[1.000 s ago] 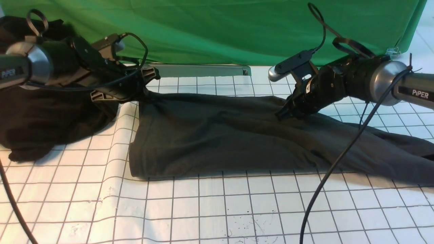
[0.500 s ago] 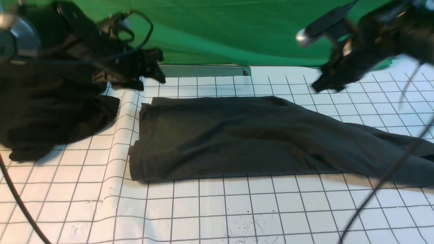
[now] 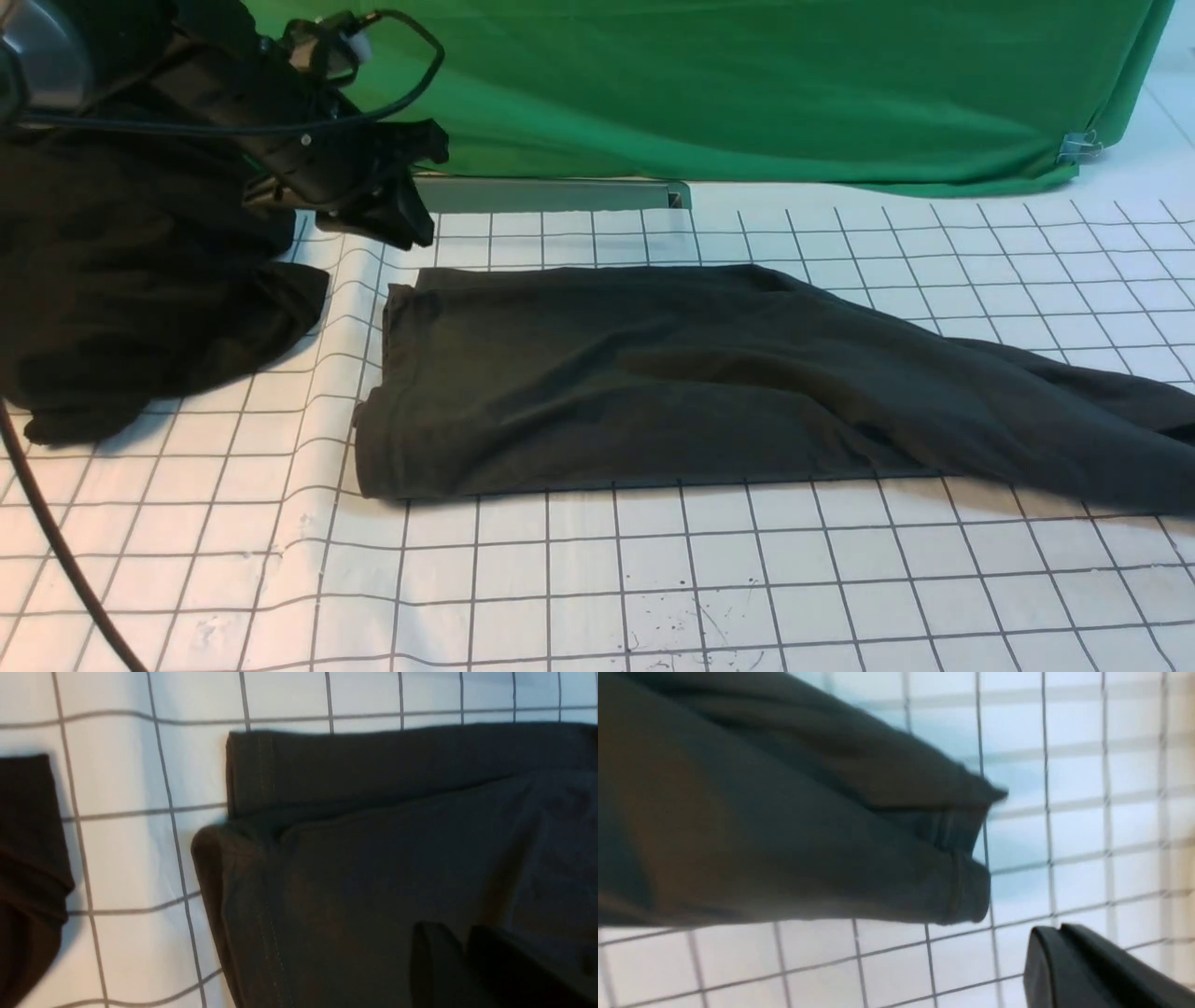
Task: Fold a long-sleeved shirt over a white checkered tablecloth.
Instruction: 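Pull the folded dark garment lengthwise by its ends to straighten it flat on the table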
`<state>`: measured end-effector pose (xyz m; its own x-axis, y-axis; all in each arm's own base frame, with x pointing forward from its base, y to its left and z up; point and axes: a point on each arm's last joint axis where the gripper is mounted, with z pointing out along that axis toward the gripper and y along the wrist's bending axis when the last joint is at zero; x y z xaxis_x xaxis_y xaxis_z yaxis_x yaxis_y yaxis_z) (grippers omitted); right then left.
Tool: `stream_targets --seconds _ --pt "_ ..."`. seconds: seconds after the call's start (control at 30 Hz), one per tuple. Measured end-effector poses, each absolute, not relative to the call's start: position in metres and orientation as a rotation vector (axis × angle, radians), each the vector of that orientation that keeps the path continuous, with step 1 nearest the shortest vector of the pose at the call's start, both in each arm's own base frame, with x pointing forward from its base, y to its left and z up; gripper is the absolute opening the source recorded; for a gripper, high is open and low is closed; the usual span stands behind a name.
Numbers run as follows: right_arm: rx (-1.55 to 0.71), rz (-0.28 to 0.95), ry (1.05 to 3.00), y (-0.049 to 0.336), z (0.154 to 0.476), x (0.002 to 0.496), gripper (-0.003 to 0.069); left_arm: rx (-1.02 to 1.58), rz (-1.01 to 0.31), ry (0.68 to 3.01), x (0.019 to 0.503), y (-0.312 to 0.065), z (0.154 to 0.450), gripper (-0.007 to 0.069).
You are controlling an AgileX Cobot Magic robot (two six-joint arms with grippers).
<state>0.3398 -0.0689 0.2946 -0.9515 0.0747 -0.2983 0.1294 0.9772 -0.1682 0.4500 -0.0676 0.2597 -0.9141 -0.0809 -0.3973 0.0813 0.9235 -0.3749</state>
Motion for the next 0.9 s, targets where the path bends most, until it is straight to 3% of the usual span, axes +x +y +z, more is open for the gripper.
stream_targets --seconds 0.1,0.2,0.4,0.77,0.9 --pt "0.278 -0.198 2.846 -0.092 0.262 0.334 0.0027 0.010 -0.542 2.668 0.450 -0.068 0.260 0.0003" --pt "0.352 -0.149 2.846 -0.107 0.228 0.333 0.0118 0.023 -0.541 2.666 0.450 -0.068 0.260 0.0000" --pt "0.432 -0.104 2.849 -0.110 0.196 0.341 0.0295 0.021 -0.560 2.666 0.450 -0.069 0.260 0.0000" --pt "0.444 -0.058 2.747 -0.108 0.219 0.351 0.0319 -0.002 -0.629 2.664 0.449 -0.072 0.262 0.0001" --pt "0.461 -0.034 2.788 -0.106 0.203 0.351 0.0319 -0.016 -0.653 2.651 0.449 -0.074 0.263 0.0001"
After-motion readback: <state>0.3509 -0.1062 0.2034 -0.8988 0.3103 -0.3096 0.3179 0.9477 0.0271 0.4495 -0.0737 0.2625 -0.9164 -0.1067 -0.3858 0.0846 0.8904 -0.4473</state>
